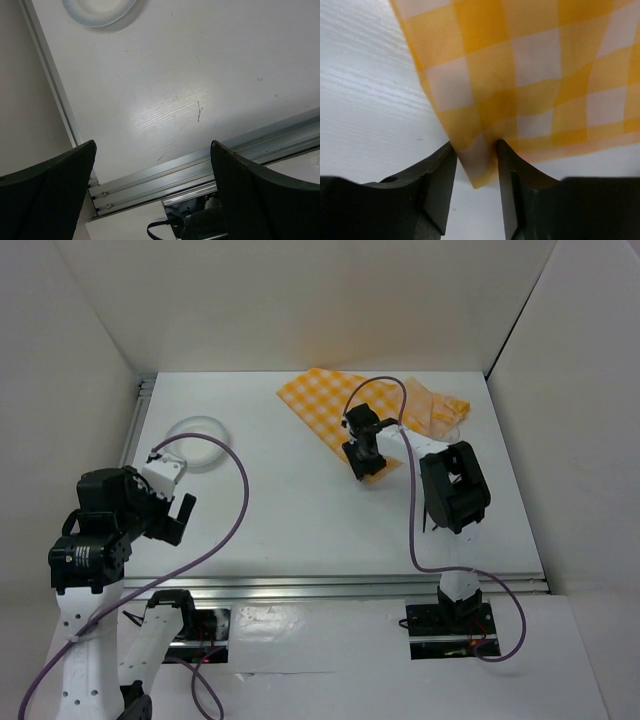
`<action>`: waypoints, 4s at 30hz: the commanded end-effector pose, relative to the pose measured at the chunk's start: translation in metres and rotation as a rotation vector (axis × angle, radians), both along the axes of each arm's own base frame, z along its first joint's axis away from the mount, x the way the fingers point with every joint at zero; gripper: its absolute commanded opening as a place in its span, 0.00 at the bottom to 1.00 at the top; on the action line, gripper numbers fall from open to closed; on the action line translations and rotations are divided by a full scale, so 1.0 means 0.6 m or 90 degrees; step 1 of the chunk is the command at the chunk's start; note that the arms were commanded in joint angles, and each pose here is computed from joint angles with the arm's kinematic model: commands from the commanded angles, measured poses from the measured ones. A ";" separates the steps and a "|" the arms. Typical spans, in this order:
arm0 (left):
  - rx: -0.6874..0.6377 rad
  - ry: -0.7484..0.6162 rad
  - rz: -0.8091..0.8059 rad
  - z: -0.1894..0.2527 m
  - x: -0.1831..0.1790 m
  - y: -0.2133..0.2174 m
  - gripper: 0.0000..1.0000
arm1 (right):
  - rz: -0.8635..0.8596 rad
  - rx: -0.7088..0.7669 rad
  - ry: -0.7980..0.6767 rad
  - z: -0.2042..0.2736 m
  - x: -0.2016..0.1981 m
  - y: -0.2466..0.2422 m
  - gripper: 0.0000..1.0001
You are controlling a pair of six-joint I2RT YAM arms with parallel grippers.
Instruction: Set the dinner table for one person
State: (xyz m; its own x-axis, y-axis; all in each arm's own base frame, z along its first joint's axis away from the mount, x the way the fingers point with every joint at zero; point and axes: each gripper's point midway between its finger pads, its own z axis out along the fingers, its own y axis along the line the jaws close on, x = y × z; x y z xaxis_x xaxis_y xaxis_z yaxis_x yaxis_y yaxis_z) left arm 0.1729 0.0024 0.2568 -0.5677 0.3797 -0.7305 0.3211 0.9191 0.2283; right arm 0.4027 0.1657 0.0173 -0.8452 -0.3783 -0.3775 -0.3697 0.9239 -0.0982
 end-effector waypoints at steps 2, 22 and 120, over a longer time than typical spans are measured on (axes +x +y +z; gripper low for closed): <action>0.013 -0.048 -0.007 0.024 0.005 0.001 1.00 | -0.003 0.057 0.030 -0.034 -0.004 0.003 0.38; 0.047 -0.104 0.028 0.053 -0.027 0.020 1.00 | 0.374 0.468 -0.130 0.509 -0.167 0.298 0.00; -0.002 -0.018 -0.176 0.010 0.375 -0.070 0.00 | -0.273 0.267 -0.339 0.394 0.081 -0.071 0.00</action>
